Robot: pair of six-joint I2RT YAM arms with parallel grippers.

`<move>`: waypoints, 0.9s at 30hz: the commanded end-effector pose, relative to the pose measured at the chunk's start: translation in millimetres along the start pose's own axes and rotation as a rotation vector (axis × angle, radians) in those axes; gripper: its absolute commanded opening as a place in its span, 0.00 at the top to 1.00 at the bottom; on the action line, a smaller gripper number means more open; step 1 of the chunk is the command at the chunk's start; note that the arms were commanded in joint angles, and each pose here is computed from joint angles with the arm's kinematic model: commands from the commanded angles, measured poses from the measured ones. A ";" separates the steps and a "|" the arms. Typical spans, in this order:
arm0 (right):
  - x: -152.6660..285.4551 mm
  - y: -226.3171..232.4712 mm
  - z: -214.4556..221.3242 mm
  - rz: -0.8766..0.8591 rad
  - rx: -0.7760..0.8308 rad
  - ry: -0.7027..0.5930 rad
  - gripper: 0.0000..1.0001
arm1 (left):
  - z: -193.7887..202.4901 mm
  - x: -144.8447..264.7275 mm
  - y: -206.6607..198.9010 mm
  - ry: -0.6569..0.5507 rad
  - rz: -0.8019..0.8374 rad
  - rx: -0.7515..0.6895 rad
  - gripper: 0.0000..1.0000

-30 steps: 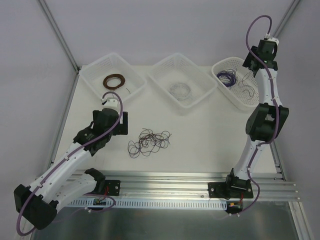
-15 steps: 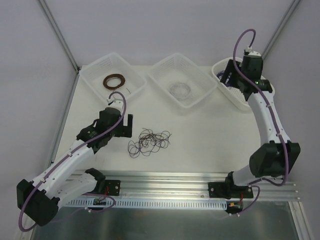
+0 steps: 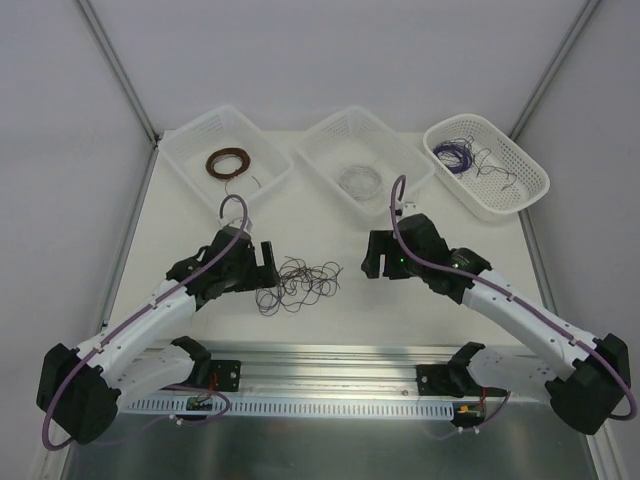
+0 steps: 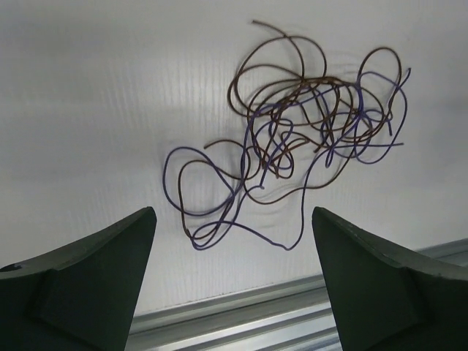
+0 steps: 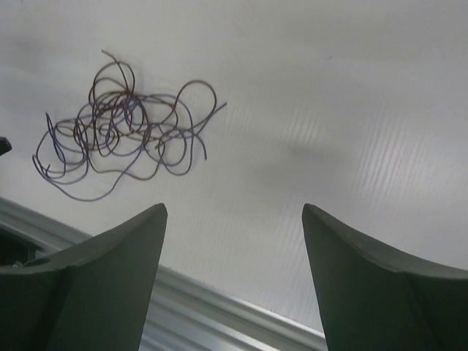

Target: Untangle the cables

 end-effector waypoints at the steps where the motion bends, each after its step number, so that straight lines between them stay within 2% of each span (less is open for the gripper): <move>1: 9.2 13.3 10.8 -0.052 -0.047 -0.077 0.21 | 22.5 -1.9 -16.0 0.052 0.014 0.254 0.11; 8: -0.9 13.7 39.6 -0.062 0.000 -0.056 0.20 | 40.8 -10.3 -25.7 0.068 -0.055 0.376 0.20; 16: -6.5 20.9 58.1 -0.094 0.035 -0.037 0.20 | 50.6 -22.6 -32.0 0.096 -0.124 0.413 0.42; 19: -6.6 21.6 60.1 -0.096 0.043 -0.043 0.20 | 50.8 -27.3 -35.0 0.106 -0.141 0.396 0.52; 20: -7.1 20.4 61.1 -0.092 0.044 -0.041 0.19 | 51.7 -28.9 -35.9 0.115 -0.147 0.377 0.60; 22: -5.8 20.2 61.1 -0.096 0.047 -0.044 0.19 | 47.0 -27.0 -39.9 0.104 -0.134 0.333 0.68; 23: -5.5 19.3 60.8 -0.094 0.047 -0.049 0.19 | 39.6 -22.9 -43.4 0.083 -0.117 0.323 0.78; 26: -2.9 14.3 60.6 -0.087 0.046 -0.065 0.19 | 14.0 -6.6 -54.0 0.004 -0.051 0.260 0.89; 27: -2.7 11.8 60.8 -0.080 0.046 -0.069 0.19 | 8.1 -1.4 -55.4 -0.010 -0.032 0.194 0.93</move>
Point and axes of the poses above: each gripper's point midway between its finger pads, its own x axis back along the fingers, its own y axis along the line the jaws close on, z = x × y, the point moved 4 cm from there along x, back along the fingers, and after that the axes turned 15 degrees about -x, right-handed, at the moved point
